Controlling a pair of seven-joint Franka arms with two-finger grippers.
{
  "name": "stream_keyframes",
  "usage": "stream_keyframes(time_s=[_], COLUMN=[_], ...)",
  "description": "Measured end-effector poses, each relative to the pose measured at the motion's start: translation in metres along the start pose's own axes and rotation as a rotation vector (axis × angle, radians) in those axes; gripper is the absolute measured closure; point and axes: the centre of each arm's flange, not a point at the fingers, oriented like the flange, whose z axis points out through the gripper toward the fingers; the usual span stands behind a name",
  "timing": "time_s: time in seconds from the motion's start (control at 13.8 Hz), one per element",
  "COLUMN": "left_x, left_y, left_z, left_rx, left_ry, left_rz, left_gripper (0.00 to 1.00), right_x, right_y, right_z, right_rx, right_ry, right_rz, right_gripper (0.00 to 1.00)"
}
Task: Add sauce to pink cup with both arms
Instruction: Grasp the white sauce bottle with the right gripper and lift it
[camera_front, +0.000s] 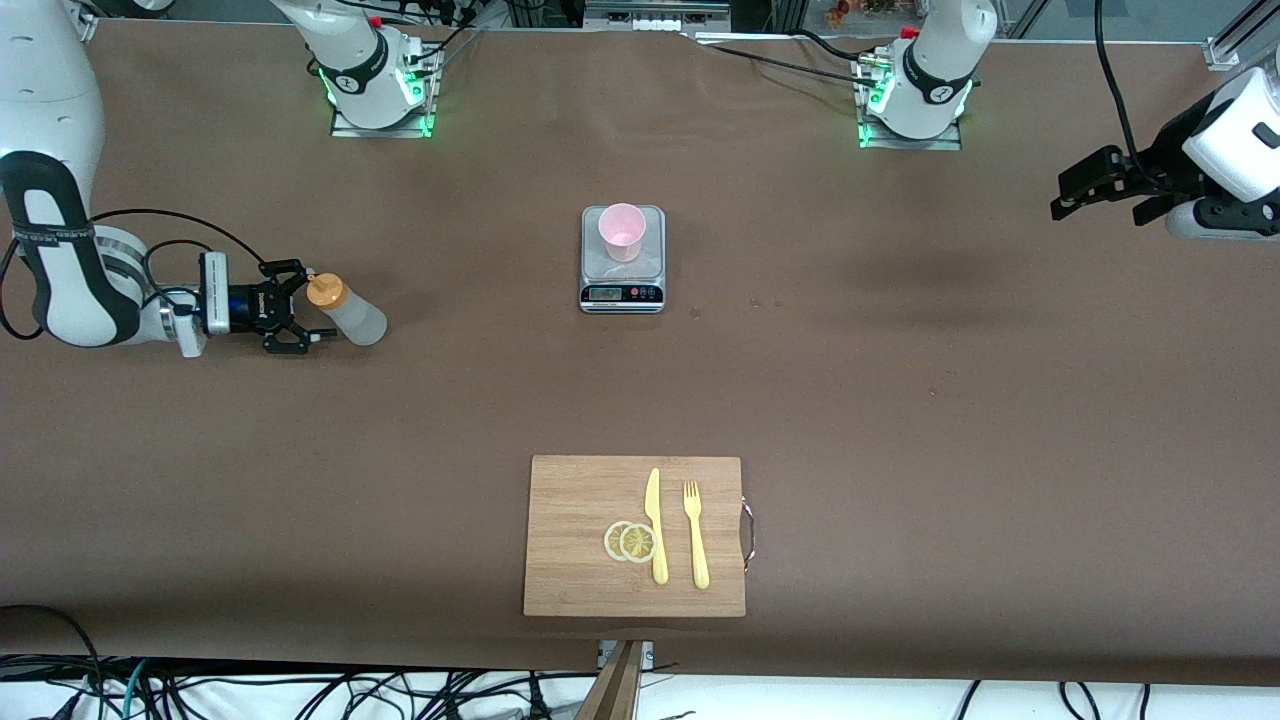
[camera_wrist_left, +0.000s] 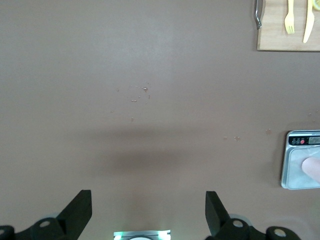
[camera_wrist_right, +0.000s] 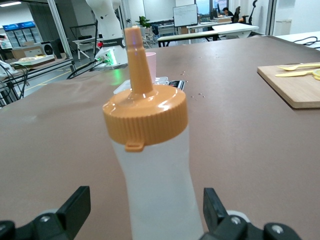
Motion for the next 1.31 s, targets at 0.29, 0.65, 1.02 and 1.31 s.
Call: stream_keyframes(time_s=[0.29, 0.65, 1.02, 1.31], left_x=[0.002, 0.006, 0.006, 0.006], left_y=[0.006, 0.005, 0.005, 0.006], left_z=[0.007, 0.014, 0.014, 0.014], left_rx=[0.003, 0.003, 0.003, 0.004], left_ry=[-0.017, -0.03, -0.031, -0.031], left_rz=[0.011, 0.01, 0.01, 0.012], left_gripper=[0.0, 0.0, 0.0, 0.0], right_x=[0.004, 0.008, 0.024, 0.079], right_y=[0.01, 0.021, 0.04, 0.083], right_z=[0.021, 0.021, 0.017, 0.04], right_rx=[0.019, 0.03, 0.063, 0.149], right_ry=[0.019, 0.001, -0.05, -0.162], right_rz=[-0.01, 0.006, 0.046, 0.135], right_gripper=[0.01, 0.47, 0.61, 0.61])
